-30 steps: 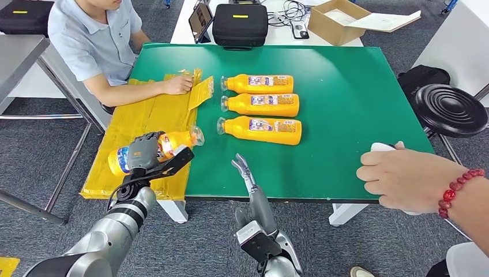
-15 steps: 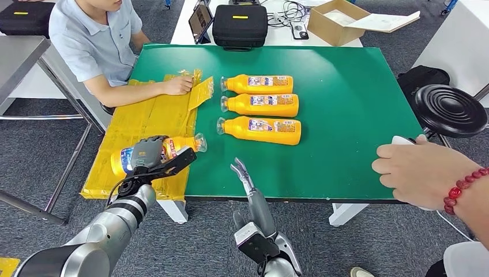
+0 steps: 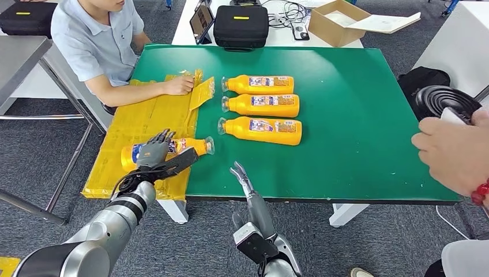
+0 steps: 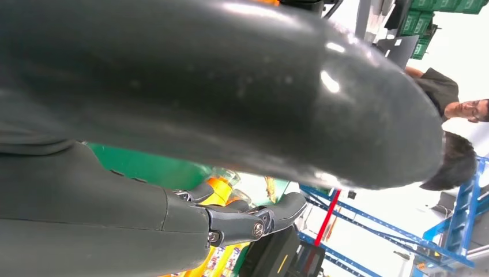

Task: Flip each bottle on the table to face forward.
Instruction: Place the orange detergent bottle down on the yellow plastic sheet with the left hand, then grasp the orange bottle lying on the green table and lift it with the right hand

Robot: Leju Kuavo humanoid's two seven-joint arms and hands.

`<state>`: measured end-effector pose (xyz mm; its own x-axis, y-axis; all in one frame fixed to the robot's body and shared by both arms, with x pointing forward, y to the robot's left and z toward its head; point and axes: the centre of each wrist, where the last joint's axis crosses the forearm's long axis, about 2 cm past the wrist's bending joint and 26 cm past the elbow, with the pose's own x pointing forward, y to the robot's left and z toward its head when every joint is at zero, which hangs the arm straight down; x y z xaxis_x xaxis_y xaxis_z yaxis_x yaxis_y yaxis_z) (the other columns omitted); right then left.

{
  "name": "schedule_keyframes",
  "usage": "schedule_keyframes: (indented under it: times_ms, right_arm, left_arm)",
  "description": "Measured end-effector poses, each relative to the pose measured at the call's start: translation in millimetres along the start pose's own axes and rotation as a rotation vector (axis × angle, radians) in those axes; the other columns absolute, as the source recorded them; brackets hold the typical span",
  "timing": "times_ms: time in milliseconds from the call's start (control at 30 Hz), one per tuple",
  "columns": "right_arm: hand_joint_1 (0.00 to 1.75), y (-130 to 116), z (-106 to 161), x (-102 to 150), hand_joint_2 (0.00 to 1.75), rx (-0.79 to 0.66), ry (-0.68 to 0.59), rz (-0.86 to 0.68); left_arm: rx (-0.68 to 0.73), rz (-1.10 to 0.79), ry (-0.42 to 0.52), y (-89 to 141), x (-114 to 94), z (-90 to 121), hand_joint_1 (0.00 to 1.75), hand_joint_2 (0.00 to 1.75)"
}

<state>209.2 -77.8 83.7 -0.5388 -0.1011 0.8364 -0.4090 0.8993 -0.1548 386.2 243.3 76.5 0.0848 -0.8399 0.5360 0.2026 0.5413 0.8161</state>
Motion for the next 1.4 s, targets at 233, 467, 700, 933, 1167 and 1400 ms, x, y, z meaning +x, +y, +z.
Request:
schedule_keyframes:
  times_ms: [233,467,700,933,1167,1400]
  right_arm:
    - [0.0,-0.1,2.0,-2.2,0.0,-0.003,0.01,0.011]
    - [0.0,-0.7,3.7,-3.0,0.0,-0.014,0.015,0.025]
    - [0.0,-2.4,8.3,-4.0,0.0,-0.03,0.02,0.058]
    - [0.0,-3.6,10.1,-4.7,0.0,-0.032,0.023,0.064]
    - [0.0,-4.4,15.0,-4.7,1.75,-0.058,0.015,0.138]
    - [0.0,-34.8,31.0,-12.6,1.75,-0.078,-0.012,0.482]
  left_arm:
    - [-0.088,0.192,-0.153,-6.2,12.1,-0.6,0.0,1.75]
    - [0.018,0.456,-0.366,-24.9,33.2,8.0,0.0,1.75]
    - [0.339,0.724,-0.502,-18.4,65.5,22.0,0.0,1.75]
    - [0.403,0.714,-0.628,-4.2,91.6,32.4,0.0,1.75]
    - [0.522,0.904,-0.638,2.2,106.6,47.7,0.0,1.75]
    - [0.657,1.009,-0.631,-2.1,103.5,89.0,0.0,1.75]
